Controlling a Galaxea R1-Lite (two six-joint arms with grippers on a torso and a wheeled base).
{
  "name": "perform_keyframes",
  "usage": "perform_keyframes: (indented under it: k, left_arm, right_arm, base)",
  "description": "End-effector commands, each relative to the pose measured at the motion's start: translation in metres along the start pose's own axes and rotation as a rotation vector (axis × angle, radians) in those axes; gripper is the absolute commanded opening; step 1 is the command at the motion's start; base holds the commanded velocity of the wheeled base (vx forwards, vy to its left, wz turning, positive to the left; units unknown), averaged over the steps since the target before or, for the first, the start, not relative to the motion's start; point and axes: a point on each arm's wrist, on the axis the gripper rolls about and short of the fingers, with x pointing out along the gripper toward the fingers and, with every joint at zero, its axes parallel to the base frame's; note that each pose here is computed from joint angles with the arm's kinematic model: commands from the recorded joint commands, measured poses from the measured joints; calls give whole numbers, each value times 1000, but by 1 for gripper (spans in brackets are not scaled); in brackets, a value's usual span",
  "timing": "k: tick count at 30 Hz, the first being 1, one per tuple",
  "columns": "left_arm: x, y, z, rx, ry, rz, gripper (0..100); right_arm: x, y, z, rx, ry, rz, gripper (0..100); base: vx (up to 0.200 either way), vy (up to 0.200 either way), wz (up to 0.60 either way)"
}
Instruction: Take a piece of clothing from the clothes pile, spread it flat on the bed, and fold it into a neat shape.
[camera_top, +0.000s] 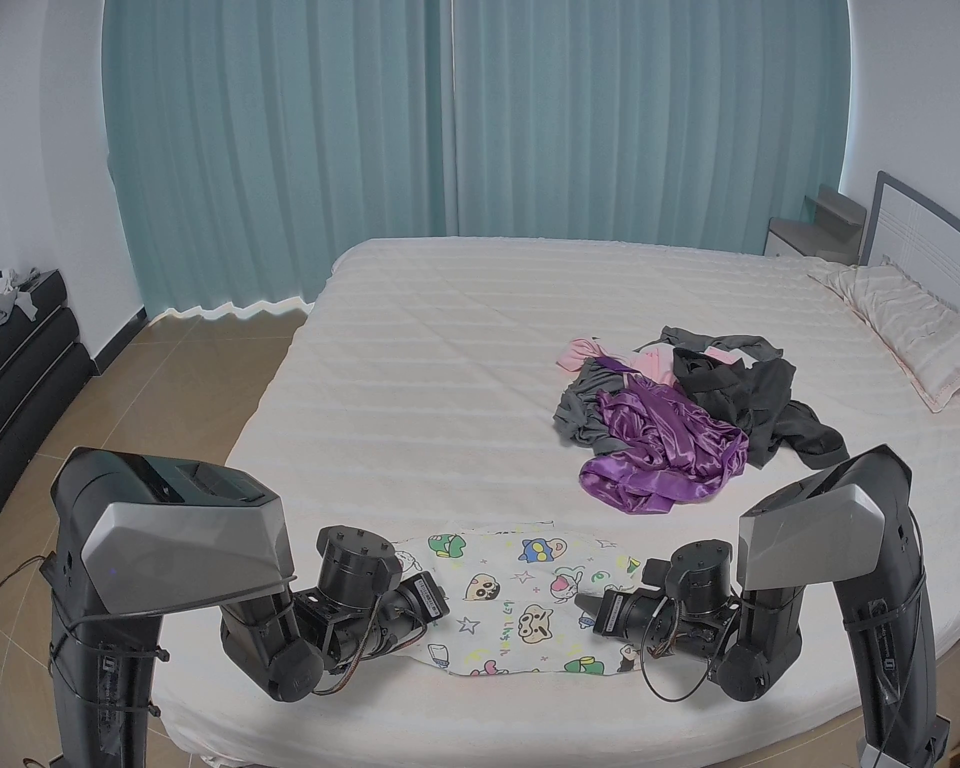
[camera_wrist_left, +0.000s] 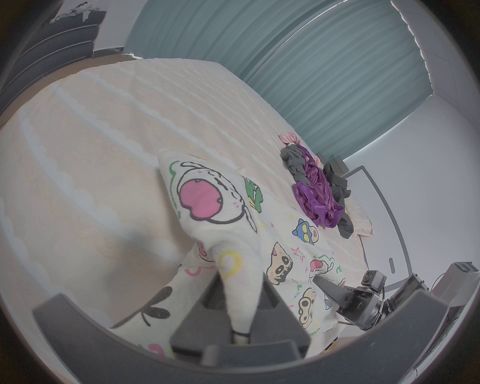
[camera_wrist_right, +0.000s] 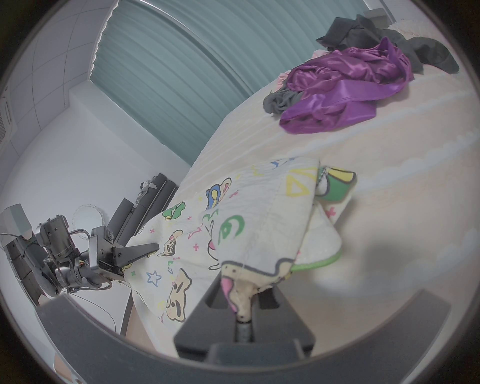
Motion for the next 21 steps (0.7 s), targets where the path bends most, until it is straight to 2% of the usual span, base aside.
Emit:
perform_keyframes:
  k: [1, 21]
  left_arm:
    - [0, -1, 1, 0, -2, -2, 0]
    - [0, -1, 0, -2, -1, -3, 0]
  right_arm:
    - [-1, 0, 0, -1, -1, 1, 0]
    - [-3, -3, 2, 3, -8, -13, 0]
  base:
    - [0, -200, 0]
    - [0, -200, 0]
